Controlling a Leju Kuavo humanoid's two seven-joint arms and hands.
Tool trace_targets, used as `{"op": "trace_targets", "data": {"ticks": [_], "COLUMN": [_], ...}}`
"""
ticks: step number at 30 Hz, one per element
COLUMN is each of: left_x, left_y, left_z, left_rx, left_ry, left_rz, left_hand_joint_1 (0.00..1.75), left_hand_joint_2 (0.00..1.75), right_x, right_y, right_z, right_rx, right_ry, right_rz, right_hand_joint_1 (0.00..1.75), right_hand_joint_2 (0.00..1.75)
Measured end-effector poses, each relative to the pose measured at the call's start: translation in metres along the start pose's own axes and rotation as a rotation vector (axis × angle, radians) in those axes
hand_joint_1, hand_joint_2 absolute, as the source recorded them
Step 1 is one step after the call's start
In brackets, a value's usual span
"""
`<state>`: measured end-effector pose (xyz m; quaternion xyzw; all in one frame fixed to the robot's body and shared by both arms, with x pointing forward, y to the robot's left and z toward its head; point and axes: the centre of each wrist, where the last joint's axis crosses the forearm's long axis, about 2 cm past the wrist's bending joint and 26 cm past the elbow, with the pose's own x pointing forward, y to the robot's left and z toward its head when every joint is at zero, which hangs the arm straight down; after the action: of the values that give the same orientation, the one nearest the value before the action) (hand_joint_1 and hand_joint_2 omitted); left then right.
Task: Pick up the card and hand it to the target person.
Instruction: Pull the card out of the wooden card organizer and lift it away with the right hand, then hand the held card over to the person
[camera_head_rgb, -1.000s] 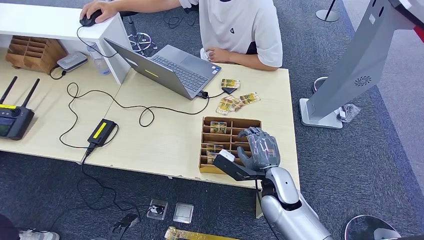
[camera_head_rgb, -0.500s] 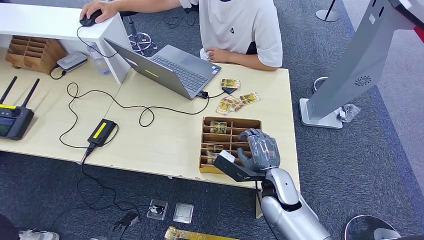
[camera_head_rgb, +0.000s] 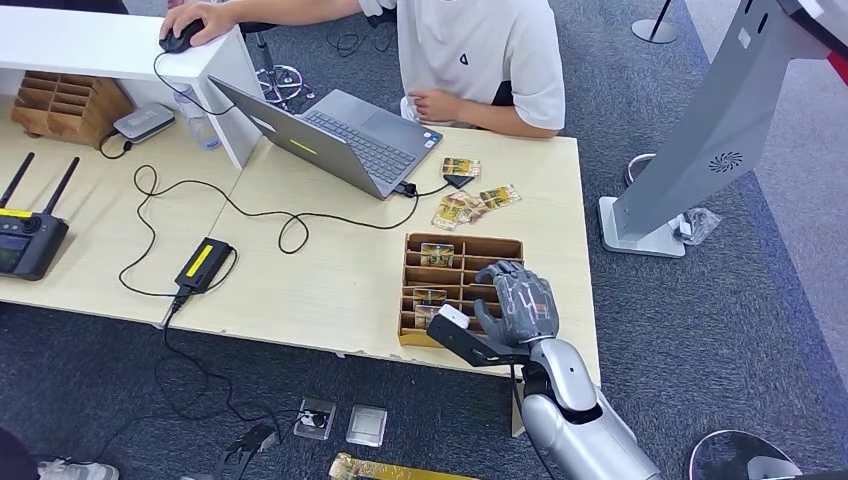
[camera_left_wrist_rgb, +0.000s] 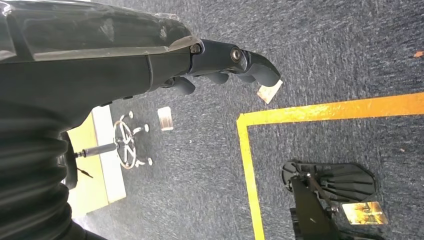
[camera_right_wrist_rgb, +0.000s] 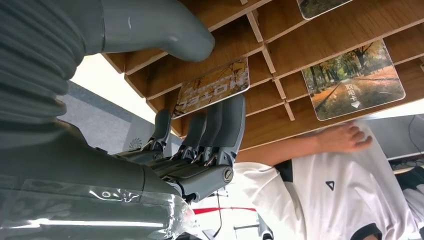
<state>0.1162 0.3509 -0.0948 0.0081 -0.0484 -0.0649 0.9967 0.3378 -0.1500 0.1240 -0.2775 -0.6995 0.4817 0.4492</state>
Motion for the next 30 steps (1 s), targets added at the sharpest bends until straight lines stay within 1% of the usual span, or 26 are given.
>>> {"op": "trace_targets", "data": {"ticks": [2,6,18,25,27,30], "left_x": [0.000,-0.001,-0.004,-0.011,-0.012,-0.016], "left_y": [0.000,0.000,0.000,-0.001,-0.001,-0.002], "left_z": [0.000,0.000,-0.001,-0.002,-0.002,-0.002], "left_rx": [0.000,0.000,-0.002,-0.005,-0.005,-0.004], "left_ry": [0.001,0.002,0.003,0.012,0.015,0.021], "left_rz": [0.001,0.001,0.004,0.018,0.022,0.030], "left_hand_joint_1": [0.00,0.00,0.00,0.00,0.00,0.00], "left_hand_joint_2": [1.75,1.75,1.75,1.75,1.75,1.75], "right_x": [0.000,-0.001,-0.001,-0.001,0.000,0.001], "right_y": [0.001,0.001,0.000,-0.008,-0.015,-0.033], "right_z": [0.000,0.001,0.002,0.002,0.002,0.002], "right_rx": [0.001,-0.002,-0.030,-0.067,-0.104,-0.174], "right_ry": [0.000,0.003,0.011,0.005,0.002,-0.004], "right_rz": [0.000,0.002,0.004,0.013,0.017,0.028], "right_hand_joint_1": [1.07,1.32,1.74,1.75,1.75,1.75], "right_hand_joint_2": [1.75,1.75,1.75,1.75,1.75,1.75]}}
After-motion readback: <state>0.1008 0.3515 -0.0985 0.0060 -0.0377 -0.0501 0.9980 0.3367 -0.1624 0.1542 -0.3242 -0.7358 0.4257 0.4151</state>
